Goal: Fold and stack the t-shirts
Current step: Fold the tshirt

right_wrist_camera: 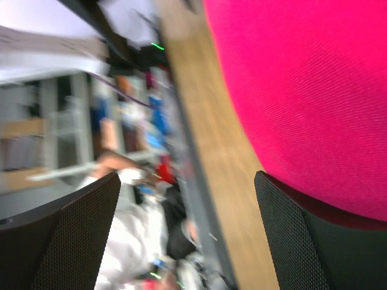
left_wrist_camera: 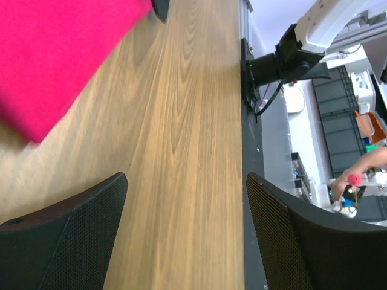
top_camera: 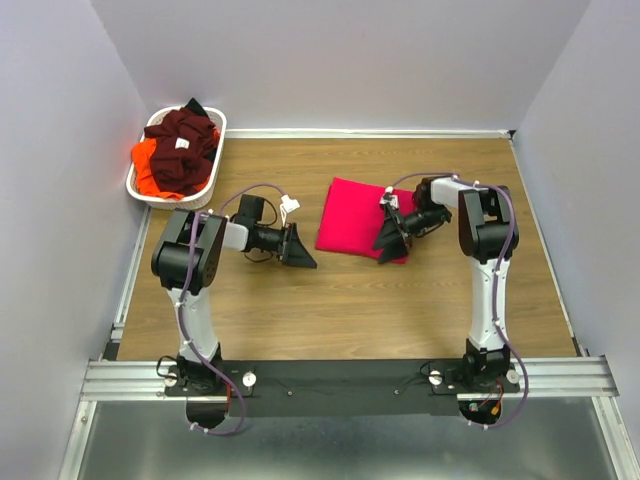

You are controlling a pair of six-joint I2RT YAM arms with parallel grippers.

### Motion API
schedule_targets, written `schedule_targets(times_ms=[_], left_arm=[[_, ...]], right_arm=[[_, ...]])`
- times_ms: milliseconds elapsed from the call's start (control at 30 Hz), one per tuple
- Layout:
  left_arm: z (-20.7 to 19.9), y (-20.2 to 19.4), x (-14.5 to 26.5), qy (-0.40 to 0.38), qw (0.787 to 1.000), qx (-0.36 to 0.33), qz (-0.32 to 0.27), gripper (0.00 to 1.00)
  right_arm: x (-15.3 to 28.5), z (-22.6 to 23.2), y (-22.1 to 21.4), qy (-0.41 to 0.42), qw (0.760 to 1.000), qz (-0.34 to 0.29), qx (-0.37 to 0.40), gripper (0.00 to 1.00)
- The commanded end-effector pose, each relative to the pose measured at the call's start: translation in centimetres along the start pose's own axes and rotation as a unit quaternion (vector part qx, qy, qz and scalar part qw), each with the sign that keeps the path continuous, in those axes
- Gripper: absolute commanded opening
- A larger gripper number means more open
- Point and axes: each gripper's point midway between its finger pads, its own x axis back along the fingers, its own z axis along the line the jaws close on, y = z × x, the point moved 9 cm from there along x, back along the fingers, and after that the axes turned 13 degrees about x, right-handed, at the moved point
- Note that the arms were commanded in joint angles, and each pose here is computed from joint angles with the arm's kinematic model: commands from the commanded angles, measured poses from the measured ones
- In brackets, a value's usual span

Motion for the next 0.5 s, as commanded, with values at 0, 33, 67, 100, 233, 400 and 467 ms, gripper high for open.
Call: schedule_targets(times_ms=[0, 33, 67, 100, 233, 400, 467], left_arm=[[-2.9, 2.0, 0.5, 0.038, 0.997, -0.060, -0.016, 0.82], [-4.3, 4.0, 0.4, 0.042, 0.995, -0.092, -0.023, 0.81], [-5.2, 5.2, 0.2, 0.044, 0.993, -0.104, -0.028, 0.80], [-5.9, 6.4, 0.1, 0.046, 0.992, -0.115, -0.032, 0.78], [-7.8, 11.9, -1.9, 0.052, 0.987, -0.143, -0.050, 0.71], [-8.6, 17.5, -5.7, -0.001, 0.982, -0.164, -0.096, 0.67], [-7.4, 19.1, -6.6, -0.013, 0.981, -0.160, -0.106, 0.65]], right_arm=[[2.3, -0.6, -0.5, -0.112, 0.985, 0.118, 0.057, 0.98], [2.8, 0.5, 0.2, -0.121, 0.984, 0.108, 0.075, 0.98], [3.1, 1.2, 0.9, -0.117, 0.986, 0.091, 0.083, 0.98], [3.3, 1.9, 1.6, -0.117, 0.986, 0.076, 0.089, 0.98], [4.9, 4.1, 4.7, -0.099, 0.988, 0.005, 0.122, 0.97], [8.0, 1.9, 8.2, -0.064, 0.989, -0.103, 0.088, 0.89], [8.6, 0.6, 9.5, -0.076, 0.984, -0.123, 0.102, 0.85]])
